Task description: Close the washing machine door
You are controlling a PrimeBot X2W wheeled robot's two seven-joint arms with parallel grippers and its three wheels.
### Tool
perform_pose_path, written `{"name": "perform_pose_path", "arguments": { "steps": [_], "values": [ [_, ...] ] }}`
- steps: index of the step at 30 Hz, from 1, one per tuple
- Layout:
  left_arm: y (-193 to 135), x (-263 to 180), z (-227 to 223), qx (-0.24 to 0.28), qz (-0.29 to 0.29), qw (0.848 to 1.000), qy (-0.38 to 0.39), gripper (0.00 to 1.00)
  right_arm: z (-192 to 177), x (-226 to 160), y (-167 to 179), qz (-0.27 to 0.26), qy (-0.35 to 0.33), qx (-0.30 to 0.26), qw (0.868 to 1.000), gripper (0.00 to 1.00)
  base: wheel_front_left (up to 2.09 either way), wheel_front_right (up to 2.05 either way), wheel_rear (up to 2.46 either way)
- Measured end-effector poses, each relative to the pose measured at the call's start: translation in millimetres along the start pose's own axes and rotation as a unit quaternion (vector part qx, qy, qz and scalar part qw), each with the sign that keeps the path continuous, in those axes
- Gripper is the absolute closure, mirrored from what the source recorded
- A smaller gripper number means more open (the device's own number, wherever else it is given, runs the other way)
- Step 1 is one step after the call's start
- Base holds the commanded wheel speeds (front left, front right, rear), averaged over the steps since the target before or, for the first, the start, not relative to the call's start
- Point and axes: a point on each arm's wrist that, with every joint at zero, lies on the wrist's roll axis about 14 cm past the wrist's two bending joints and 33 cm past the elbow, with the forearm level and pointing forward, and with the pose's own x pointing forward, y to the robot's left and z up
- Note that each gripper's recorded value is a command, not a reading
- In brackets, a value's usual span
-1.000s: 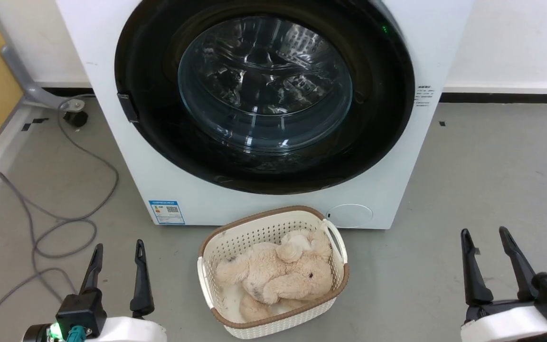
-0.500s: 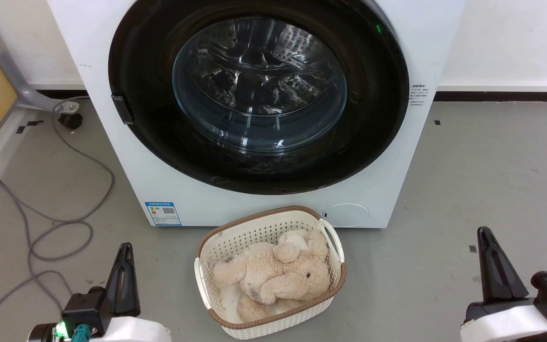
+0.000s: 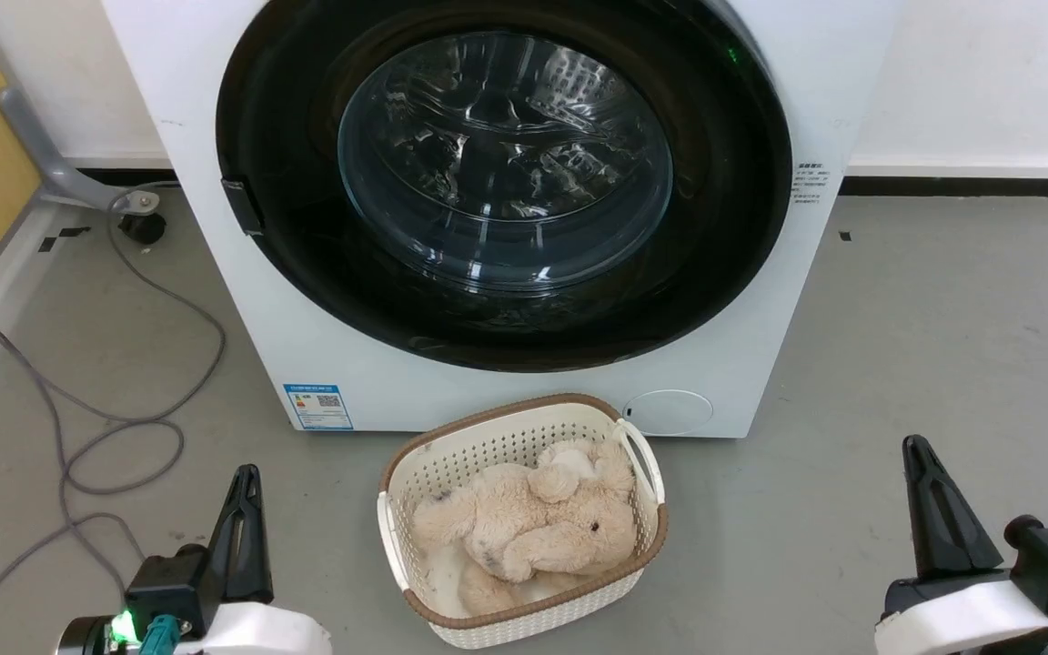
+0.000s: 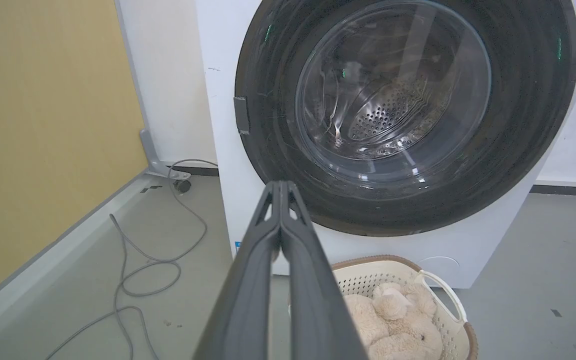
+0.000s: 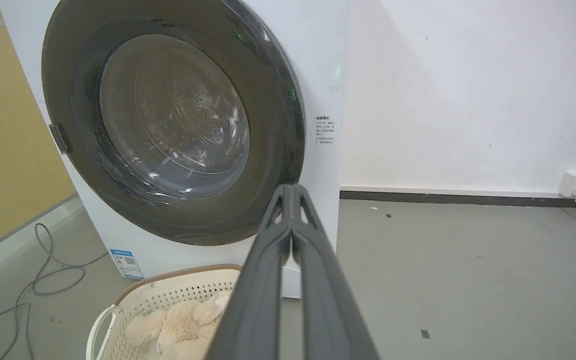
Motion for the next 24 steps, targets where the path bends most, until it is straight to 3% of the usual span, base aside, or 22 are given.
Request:
{"name": "perform_pose_path", "arguments": {
  "steps": [24],
  "values": [
    [0.6, -1.4, -1.0, 0.004, -0.002, 1.000, 0.017, 1.00, -3.1, 4.8, 14.2, 0.022, 0.019, -0.008, 1.000, 1.00, 0.00, 0.00, 0.00]
  ]
}}
